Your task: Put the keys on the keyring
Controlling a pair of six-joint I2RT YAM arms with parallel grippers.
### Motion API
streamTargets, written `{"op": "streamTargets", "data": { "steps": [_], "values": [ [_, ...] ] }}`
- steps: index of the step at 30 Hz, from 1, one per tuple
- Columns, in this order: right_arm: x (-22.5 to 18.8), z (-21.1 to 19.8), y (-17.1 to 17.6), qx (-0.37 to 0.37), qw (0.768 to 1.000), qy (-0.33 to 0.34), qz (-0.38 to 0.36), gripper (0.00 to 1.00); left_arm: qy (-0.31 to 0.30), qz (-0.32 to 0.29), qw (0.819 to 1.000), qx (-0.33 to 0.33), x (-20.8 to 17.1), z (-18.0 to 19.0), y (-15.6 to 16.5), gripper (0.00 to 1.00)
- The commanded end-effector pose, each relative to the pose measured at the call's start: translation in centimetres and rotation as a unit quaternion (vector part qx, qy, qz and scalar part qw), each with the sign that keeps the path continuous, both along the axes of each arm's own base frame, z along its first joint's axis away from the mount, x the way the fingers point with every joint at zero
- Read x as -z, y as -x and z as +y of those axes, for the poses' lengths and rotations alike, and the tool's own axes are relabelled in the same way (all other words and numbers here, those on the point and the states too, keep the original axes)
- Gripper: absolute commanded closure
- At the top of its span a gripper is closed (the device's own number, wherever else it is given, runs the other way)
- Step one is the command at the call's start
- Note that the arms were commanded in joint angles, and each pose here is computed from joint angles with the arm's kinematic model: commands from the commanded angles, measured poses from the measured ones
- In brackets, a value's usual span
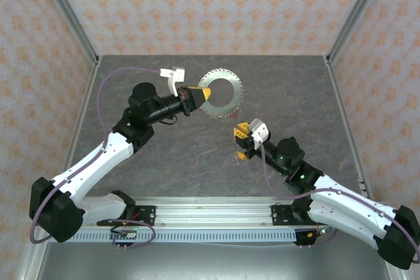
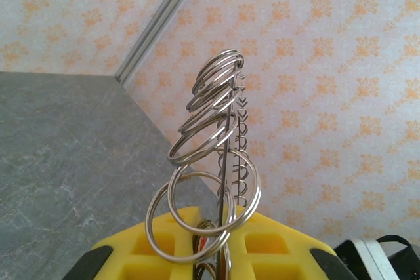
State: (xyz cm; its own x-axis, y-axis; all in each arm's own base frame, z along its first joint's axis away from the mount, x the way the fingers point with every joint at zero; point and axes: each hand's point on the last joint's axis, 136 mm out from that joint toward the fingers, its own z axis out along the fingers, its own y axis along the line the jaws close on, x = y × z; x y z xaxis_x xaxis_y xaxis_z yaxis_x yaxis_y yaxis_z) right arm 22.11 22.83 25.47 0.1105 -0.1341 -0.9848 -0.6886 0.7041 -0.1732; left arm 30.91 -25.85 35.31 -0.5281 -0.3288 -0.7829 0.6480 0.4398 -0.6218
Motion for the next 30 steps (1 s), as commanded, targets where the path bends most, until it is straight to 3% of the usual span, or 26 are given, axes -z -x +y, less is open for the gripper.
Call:
{"op": "streamTargets", "data": {
  "steps": [1, 12, 30],
  "values": [
    [-4.3, -0.6, -0.2, 0.029, 0.993, -0.034, -0.106, 0.81, 0.012, -0.057, 0.998, 0.014, -3.6, 0.1, 1.5, 1.0],
    [-4.7, 1.2, 0.5, -0.019, 0.991, -0.043, -0.126, 0.84, 0.019, -0.06, 0.998, 0.018, -3.8, 0.2, 1.9, 1.0],
    [-5.9, 1.5, -0.3, -0.006, 0.988, -0.053, -0.142, 0.81, 0.015, -0.055, 0.998, 0.019, -3.5, 0.2, 1.9, 1.0]
  ]
}}
